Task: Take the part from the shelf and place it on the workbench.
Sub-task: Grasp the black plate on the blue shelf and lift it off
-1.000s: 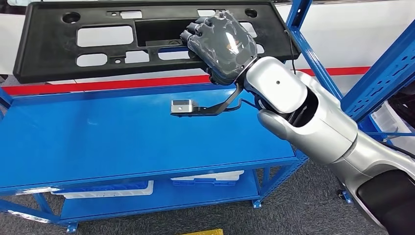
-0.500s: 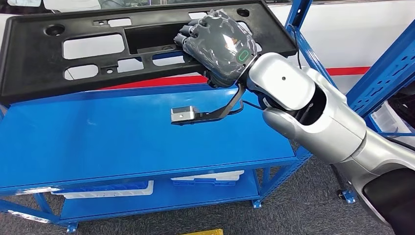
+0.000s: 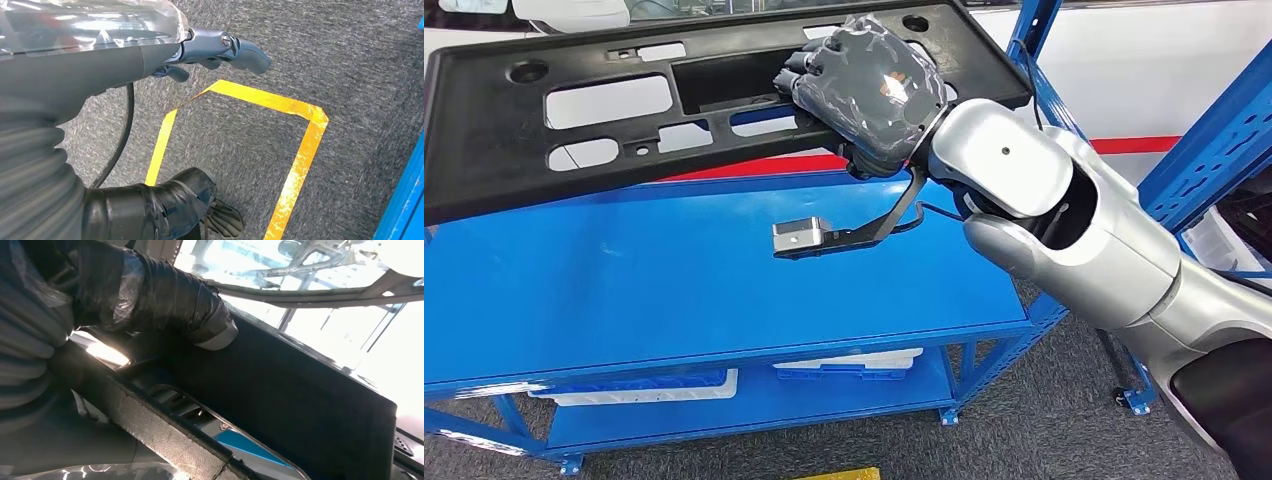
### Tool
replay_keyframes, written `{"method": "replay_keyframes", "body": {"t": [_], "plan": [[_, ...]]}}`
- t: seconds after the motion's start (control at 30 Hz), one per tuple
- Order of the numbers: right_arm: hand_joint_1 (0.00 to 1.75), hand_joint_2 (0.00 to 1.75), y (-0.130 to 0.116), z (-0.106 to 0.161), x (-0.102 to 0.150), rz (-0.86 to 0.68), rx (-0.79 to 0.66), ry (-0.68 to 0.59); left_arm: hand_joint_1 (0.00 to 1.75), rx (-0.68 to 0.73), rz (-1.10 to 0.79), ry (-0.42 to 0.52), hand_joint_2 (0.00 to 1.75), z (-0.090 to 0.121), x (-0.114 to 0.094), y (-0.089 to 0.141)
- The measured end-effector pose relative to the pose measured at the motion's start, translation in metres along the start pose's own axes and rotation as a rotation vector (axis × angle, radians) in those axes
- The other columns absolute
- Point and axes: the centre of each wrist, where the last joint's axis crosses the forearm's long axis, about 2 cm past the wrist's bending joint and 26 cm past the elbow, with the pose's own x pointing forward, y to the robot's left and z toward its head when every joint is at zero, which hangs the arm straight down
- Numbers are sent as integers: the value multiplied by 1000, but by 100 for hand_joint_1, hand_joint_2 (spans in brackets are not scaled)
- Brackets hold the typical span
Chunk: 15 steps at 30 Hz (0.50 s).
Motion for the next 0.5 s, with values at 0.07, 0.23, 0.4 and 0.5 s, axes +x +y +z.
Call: {"method": "replay_keyframes", "body": {"t": [0.07,0.23,0.4,0.5], "plan": [[175,175,-1,-1,0,5,2,1,0,1,1,0,175,0,0,0],[175,175,-3,-2,2,17,8,-2,0,1,2,-5,175,0,0,0],[175,175,-2,0,0,35,23,-3,0,1,2,-9,175,0,0,0],[175,175,1,1,0,39,36,-7,0,1,2,-9,175,0,0,0]]}}
